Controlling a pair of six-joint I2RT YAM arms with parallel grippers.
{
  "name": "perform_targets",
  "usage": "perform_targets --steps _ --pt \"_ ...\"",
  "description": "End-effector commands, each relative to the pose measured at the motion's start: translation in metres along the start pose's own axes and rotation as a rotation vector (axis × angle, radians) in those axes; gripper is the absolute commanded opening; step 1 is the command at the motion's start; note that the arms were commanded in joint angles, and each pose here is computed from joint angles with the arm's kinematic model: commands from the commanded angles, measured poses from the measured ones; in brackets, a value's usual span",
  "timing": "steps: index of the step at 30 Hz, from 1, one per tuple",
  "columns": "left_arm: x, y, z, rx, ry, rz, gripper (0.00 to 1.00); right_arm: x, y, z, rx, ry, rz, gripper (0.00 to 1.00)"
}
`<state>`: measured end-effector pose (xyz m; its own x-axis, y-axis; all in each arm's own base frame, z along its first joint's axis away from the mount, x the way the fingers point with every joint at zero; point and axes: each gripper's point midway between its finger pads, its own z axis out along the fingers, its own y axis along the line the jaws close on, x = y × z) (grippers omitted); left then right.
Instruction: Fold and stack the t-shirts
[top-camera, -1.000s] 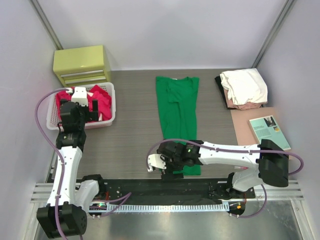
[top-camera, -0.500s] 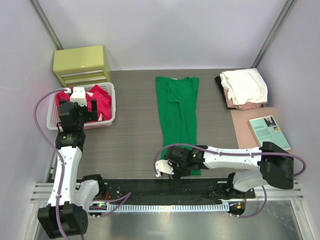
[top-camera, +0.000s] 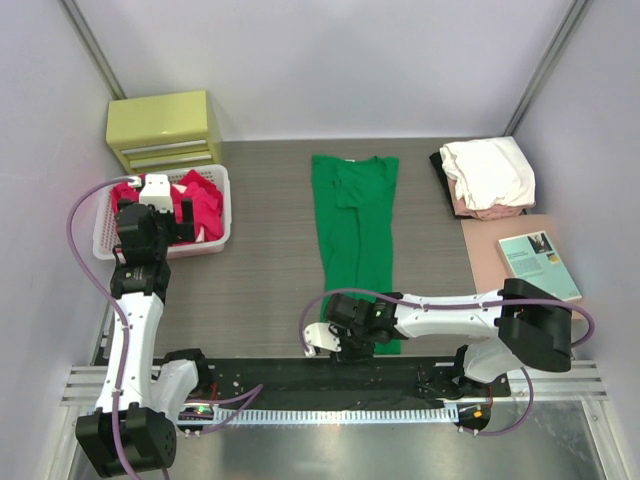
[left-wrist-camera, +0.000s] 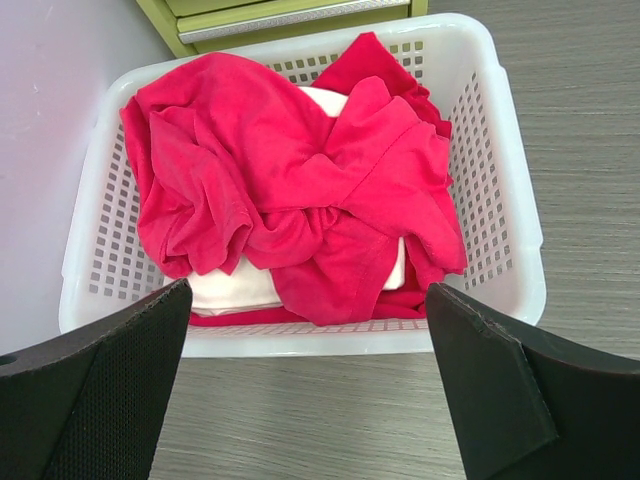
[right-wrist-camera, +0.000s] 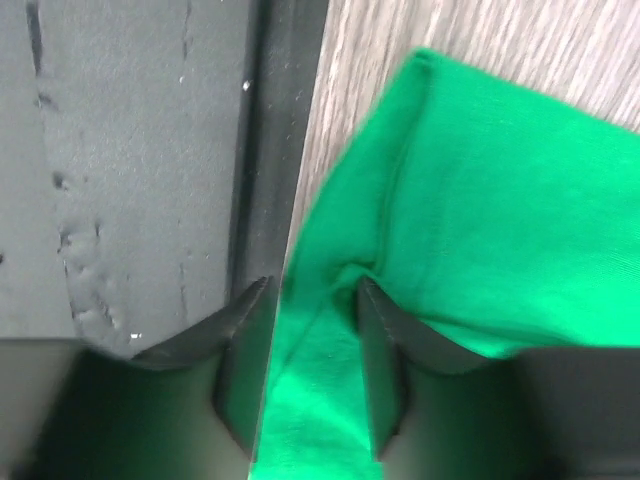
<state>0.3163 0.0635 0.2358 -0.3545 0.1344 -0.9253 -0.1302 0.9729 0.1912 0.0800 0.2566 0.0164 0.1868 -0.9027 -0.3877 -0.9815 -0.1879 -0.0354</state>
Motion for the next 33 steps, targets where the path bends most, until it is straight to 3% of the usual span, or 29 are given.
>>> perform_targets --steps 1,2,3,6,9,16,20,27,33 --pt "-0.021 0.007 -0.002 -0.016 -0.068 0.005 1.00 -0.003 0.005 0.005 -0.023 -0.002 0.000 0.36" --pt "-0.021 0.006 -0.002 -0.011 -0.067 0.005 1.00 -0.003 0.003 0.004 -0.015 -0.005 -0.001 0.32" --pt "-0.019 0.005 -0.001 -0.008 -0.064 0.009 1.00 -0.004 0.002 0.001 0.000 -0.012 -0.002 0.39" --pt "-0.017 0.003 0.000 -0.001 -0.060 0.010 1.00 -0.004 0.001 -0.002 0.015 -0.024 -0.002 0.72" --pt "-0.017 0.003 0.002 0.003 -0.058 0.009 1.00 0.000 -0.001 -0.001 0.027 -0.008 -0.005 0.87" --pt "-0.018 0.002 -0.001 0.007 -0.068 0.009 1.00 -0.004 -0.012 -0.004 0.084 -0.024 -0.009 0.89" --pt "-0.015 0.001 0.001 0.013 -0.061 0.009 1.00 -0.028 -0.012 -0.030 0.102 -0.136 -0.014 0.76" --pt "-0.009 -0.002 0.010 0.023 -0.034 0.010 1.00 -0.039 -0.018 -0.033 0.112 -0.152 -0.052 0.79" --pt "-0.011 -0.002 0.007 0.022 -0.046 0.012 1.00 -0.038 -0.026 -0.020 0.144 -0.153 -0.061 0.89"
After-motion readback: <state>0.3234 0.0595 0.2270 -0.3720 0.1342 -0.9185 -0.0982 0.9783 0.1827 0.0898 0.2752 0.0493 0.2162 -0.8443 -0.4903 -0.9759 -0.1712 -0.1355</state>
